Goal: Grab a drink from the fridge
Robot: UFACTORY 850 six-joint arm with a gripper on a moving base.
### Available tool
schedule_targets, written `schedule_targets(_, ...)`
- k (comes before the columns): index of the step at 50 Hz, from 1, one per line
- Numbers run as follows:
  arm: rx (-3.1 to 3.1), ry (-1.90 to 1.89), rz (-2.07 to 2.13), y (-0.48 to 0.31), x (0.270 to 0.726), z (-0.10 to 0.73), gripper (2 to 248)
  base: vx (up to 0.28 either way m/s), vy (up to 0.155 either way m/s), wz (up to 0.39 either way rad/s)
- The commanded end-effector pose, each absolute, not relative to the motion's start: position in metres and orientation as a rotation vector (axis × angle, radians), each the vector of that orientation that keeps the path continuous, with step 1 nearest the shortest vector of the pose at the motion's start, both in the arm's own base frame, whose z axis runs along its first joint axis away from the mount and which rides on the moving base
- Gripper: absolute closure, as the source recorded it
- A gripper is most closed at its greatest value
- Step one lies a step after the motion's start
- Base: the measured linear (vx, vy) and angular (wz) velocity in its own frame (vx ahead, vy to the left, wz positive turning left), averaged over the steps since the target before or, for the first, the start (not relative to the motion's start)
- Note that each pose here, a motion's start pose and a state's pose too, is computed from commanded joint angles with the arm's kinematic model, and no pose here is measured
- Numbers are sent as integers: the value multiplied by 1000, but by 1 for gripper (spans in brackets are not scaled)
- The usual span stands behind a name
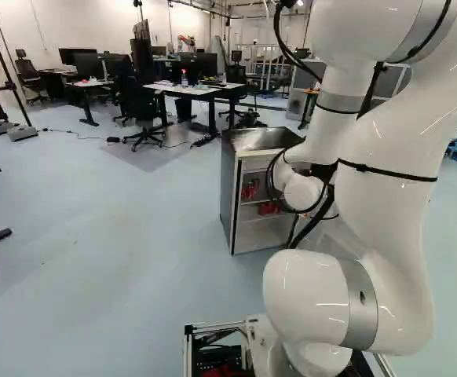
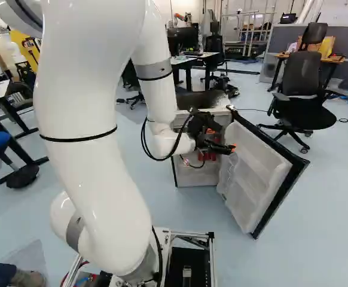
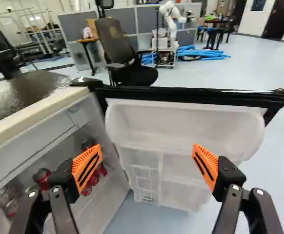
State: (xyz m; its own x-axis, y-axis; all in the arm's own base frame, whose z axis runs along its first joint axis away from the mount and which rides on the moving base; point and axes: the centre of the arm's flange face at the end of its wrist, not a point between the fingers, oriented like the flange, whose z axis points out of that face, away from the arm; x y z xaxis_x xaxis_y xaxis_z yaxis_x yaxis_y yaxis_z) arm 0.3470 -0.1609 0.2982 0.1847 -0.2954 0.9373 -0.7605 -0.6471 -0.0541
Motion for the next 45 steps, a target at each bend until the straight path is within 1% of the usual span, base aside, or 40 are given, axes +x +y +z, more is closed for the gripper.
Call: schedule_targets(45,2489,-491,1490,-130,375,247,3,0,0,0)
